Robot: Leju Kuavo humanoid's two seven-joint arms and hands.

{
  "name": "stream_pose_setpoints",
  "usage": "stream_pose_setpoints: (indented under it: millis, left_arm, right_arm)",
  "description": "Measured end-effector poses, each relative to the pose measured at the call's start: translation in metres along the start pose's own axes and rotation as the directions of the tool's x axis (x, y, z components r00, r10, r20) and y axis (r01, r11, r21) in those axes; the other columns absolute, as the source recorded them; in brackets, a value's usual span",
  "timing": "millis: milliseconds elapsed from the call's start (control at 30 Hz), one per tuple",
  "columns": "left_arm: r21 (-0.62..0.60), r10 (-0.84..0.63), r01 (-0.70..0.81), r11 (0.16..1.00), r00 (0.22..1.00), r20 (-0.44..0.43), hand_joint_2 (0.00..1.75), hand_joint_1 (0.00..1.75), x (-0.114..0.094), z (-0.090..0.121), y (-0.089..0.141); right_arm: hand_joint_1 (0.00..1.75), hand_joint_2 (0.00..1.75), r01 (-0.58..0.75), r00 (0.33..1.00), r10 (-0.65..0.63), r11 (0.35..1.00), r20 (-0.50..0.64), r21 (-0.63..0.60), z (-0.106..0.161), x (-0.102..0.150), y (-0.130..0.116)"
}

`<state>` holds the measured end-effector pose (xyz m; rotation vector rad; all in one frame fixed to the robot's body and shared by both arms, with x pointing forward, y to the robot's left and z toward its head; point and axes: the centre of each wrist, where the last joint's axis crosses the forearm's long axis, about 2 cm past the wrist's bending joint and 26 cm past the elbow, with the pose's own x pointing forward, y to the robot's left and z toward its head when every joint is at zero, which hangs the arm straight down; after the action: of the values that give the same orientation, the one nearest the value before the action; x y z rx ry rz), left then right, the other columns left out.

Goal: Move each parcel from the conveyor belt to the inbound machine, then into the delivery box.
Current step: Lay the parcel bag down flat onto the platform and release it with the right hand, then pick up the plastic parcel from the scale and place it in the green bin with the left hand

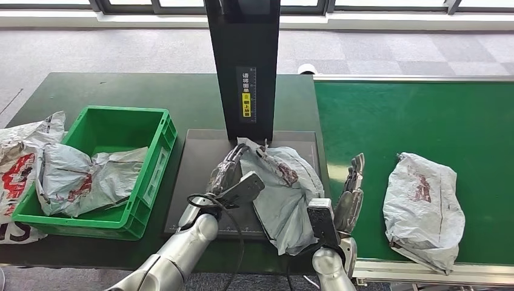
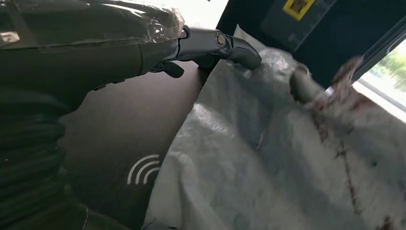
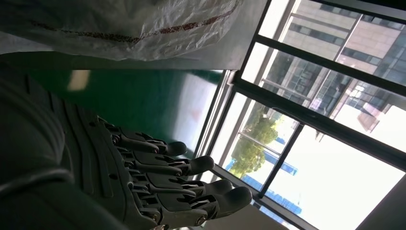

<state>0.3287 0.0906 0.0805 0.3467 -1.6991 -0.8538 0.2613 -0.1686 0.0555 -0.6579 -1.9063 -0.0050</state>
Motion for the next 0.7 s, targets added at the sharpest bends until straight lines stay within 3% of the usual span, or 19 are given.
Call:
stream_pose_setpoints:
  millis: [33,167,400,700]
  left_arm:
    - [-0.024,-0.010,0.010,1.000,1.000,-0.014,1.75,0.04,0.000,0.002,-0.003]
    - [-0.131,-0.065,0.058,0.990,0.997,-0.052,1.75,1.75,0.003,0.007,-0.016]
    - [-0.188,-0.149,0.146,0.971,0.989,-0.005,1.75,1.75,0.013,0.008,-0.025]
    - [-0.163,-0.179,0.182,0.970,0.983,0.035,1.75,1.75,0.014,0.008,-0.026]
  right_arm:
    - [0.00,0.00,0.004,1.000,-0.004,1.000,0.003,0.000,0.000,0.001,0.000]
    - [0.00,0.00,0.018,1.000,-0.018,1.000,0.020,0.002,-0.002,0.005,0.003]
    - [0.00,0.00,0.027,0.999,-0.027,1.000,0.036,0.009,-0.003,0.009,0.004]
    - [0.00,0.00,0.027,0.999,-0.027,1.000,0.037,0.011,-0.002,0.008,0.003]
